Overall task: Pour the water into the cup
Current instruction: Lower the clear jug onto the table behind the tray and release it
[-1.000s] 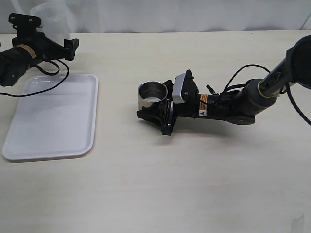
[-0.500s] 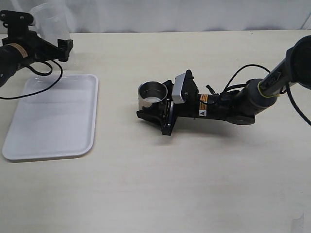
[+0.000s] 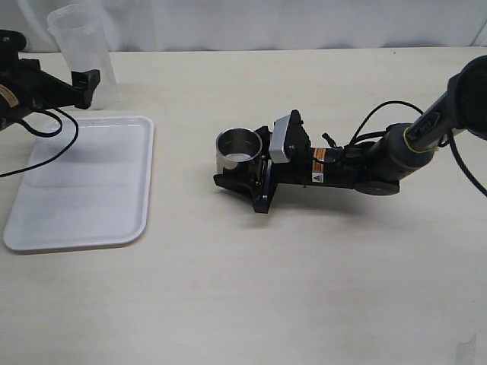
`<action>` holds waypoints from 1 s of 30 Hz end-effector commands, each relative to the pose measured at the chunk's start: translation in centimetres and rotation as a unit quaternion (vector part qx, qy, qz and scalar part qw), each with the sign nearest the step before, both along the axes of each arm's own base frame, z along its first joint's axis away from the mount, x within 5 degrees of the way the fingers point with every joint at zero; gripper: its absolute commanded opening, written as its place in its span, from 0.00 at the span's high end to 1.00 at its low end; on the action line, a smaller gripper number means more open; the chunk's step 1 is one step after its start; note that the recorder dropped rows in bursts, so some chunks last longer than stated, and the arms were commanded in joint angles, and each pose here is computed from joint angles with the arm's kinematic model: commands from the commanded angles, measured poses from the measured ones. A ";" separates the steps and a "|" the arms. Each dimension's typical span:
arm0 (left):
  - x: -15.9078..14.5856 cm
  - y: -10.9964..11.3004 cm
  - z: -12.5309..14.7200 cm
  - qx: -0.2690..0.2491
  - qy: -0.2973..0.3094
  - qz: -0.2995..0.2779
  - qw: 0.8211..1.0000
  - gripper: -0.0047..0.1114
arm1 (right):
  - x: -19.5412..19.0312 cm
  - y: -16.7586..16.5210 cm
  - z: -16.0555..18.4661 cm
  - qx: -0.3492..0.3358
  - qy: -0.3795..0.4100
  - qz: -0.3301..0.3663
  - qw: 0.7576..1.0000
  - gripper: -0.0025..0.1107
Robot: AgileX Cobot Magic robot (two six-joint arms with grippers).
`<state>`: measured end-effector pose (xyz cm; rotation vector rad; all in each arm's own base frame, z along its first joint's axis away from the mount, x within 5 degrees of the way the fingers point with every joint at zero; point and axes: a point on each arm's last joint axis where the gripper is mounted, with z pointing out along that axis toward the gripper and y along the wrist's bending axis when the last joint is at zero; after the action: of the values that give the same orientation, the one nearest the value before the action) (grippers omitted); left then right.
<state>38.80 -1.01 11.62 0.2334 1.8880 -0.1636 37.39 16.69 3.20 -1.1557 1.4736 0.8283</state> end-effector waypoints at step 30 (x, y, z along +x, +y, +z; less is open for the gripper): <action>-13.1 0.1 14.3 0.020 -0.123 0.030 0.992 0.05 | 0.0 0.1 0.4 0.007 -0.009 0.009 1.000 0.94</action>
<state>26.74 -1.02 24.69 0.2242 1.6599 -0.0735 37.39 16.69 3.20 -1.1557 1.4736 0.8283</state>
